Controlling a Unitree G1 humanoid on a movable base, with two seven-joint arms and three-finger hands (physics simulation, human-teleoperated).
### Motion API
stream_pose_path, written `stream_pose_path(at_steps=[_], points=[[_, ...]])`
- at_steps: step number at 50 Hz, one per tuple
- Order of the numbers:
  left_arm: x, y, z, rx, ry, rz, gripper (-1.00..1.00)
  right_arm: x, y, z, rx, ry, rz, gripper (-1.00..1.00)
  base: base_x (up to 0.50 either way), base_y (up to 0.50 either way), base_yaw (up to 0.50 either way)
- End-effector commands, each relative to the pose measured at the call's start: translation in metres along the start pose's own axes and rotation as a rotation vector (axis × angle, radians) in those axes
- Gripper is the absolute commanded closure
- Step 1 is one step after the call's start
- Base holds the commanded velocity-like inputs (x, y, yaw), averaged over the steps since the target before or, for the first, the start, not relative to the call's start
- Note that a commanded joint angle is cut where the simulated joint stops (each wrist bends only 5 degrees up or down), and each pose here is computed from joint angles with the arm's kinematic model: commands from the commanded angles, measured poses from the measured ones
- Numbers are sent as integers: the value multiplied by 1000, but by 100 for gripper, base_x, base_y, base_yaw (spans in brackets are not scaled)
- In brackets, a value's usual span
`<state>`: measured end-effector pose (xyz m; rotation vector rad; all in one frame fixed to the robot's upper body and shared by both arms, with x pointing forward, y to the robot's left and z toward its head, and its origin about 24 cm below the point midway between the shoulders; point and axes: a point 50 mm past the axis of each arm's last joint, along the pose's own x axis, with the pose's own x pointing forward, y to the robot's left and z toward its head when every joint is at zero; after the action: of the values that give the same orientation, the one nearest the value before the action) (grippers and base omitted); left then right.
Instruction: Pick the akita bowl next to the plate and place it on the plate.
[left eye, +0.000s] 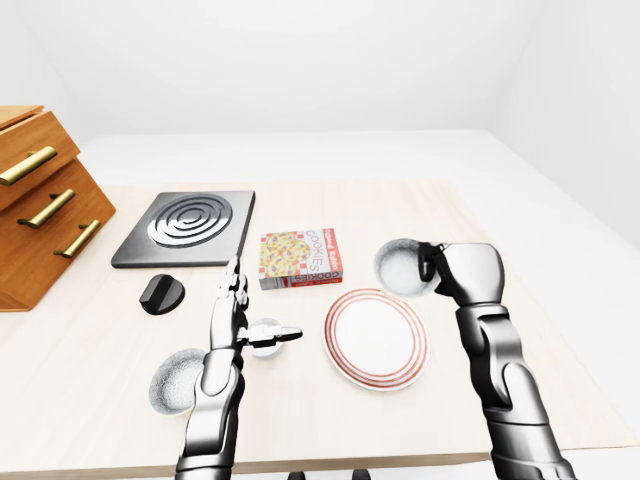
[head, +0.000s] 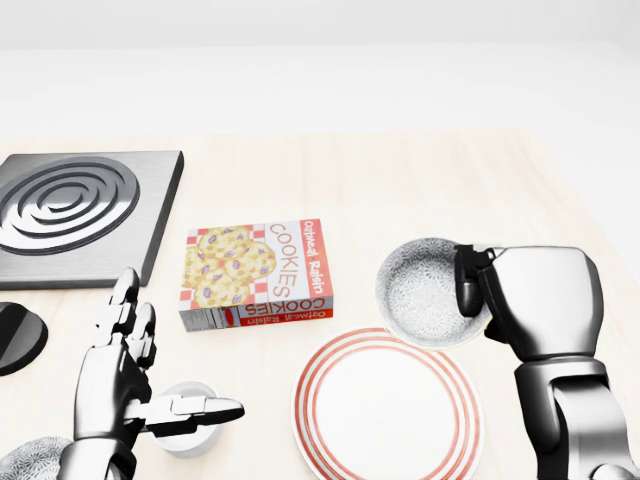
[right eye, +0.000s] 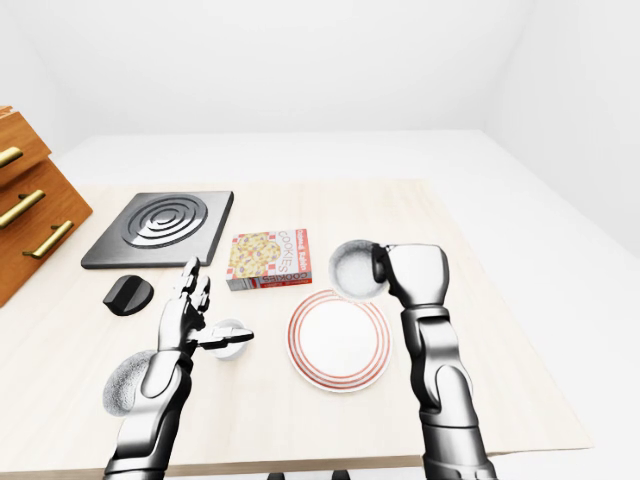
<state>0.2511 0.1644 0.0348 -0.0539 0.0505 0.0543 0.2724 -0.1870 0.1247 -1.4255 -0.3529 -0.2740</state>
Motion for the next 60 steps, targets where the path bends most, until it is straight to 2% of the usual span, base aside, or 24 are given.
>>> stream_pose_path(at_steps=[1,11,30,60], points=[[0,0,0,5,-4,-1,-100,-23,45,-12,380,161,69,100,0,0,0],[0,0,-3,10,-7,-3,-100,-26,68,-16,399,209,125,100,0,0,0],[0,0,-3,12,-8,-2,-100,-34,94,-18,337,233,192,100,0,0,0],[-1,-1,-2,15,-9,-4,-100,-39,93,2,287,151,178,100,0,0,0]])
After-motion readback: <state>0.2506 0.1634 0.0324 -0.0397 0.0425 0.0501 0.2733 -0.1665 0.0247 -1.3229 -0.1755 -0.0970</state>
